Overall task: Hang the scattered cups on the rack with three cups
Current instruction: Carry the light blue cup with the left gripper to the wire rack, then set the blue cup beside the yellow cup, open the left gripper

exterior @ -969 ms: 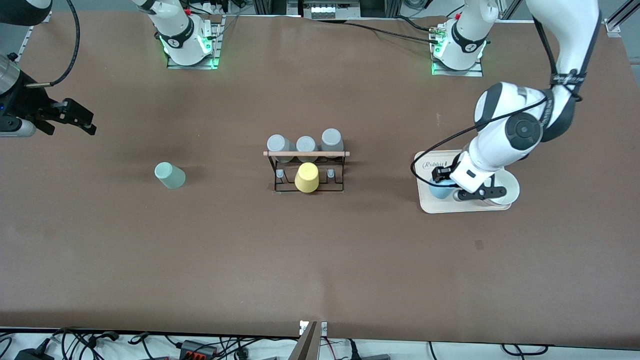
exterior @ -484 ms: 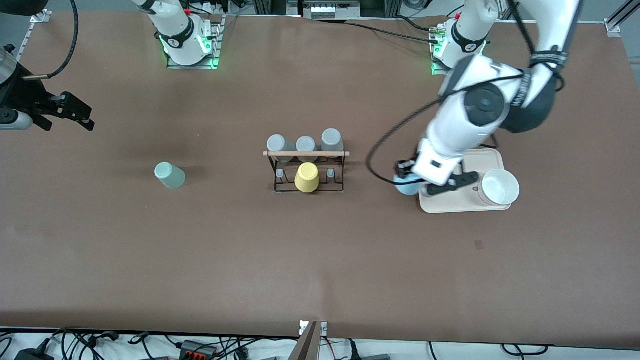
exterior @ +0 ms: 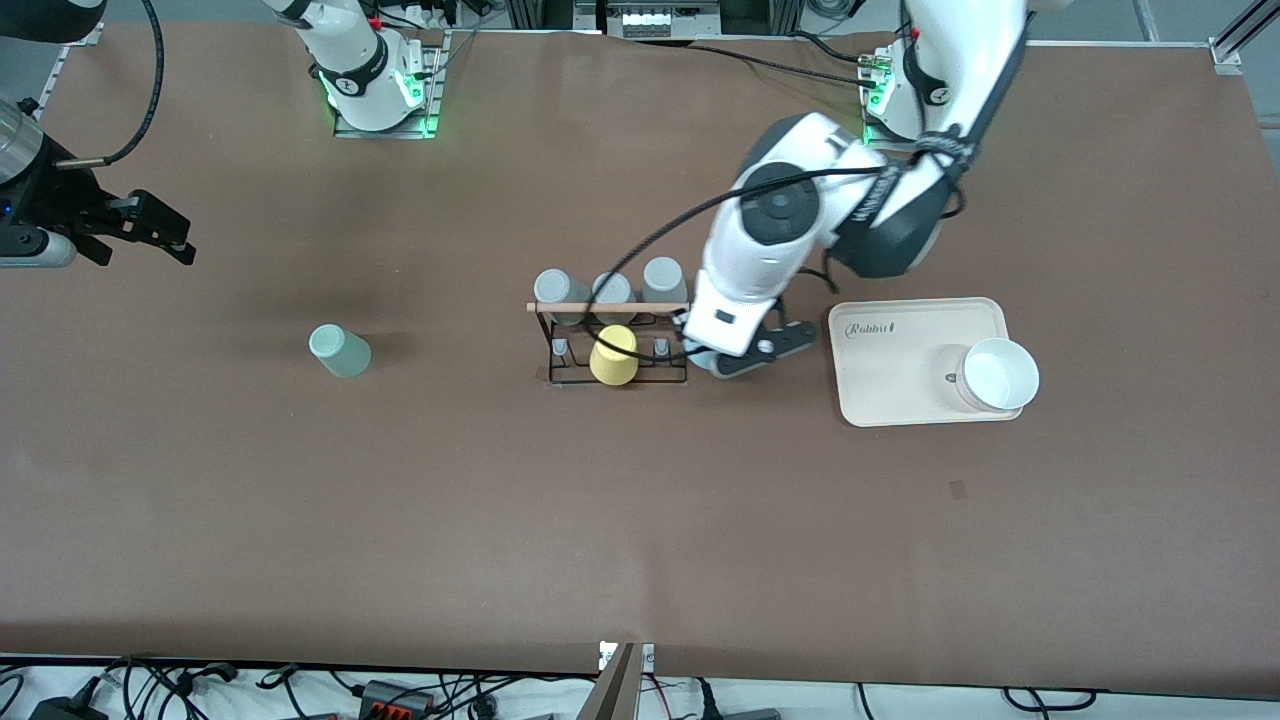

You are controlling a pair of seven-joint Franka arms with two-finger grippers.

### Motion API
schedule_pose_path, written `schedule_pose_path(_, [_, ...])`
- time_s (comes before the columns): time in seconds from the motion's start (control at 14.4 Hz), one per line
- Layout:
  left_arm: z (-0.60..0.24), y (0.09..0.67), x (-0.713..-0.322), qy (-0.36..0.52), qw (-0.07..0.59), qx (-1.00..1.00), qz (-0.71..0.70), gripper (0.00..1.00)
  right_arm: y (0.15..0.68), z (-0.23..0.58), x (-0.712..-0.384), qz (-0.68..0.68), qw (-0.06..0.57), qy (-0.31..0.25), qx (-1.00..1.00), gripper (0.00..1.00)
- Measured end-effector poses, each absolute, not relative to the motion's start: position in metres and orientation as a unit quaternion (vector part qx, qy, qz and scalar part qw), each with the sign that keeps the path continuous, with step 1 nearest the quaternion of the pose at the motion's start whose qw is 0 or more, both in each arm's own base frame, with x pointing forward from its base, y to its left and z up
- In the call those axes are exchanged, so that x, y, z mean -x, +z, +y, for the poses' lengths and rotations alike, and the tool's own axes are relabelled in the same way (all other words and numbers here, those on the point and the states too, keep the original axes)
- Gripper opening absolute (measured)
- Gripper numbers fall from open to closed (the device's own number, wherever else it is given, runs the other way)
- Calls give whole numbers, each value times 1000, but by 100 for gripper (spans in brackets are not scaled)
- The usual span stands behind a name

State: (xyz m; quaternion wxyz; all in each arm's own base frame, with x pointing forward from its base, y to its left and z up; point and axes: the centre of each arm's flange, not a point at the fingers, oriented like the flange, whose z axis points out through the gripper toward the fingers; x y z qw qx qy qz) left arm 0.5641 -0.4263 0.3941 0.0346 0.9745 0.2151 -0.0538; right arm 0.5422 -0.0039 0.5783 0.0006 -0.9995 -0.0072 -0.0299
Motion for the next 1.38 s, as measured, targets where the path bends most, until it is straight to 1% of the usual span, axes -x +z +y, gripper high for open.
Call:
schedule_pose_path(0.42, [-447,398,-566,-49,44,-972,226,65,574,0,-543,-10,1,-23,1000,100])
schedule_pose_path(0.69, [-463,373,-557,-59,31,-971,229,65,568,-1,-545,-10,1,-16,1000,100])
schedule_pose_path(0.9, [-468,358,-555,-50,16,-972,227,65,568,-1,-545,-10,1,-16,1000,100])
schedule_pose_path(1.11, [-478,348,-553,-35,21,-973,229,65,568,-1,-545,-10,1,-16,1000,100])
schedule_pose_path(1.38, [-483,338,-551,-36,20,-973,228,65,565,-1,-546,-10,1,-14,1000,100])
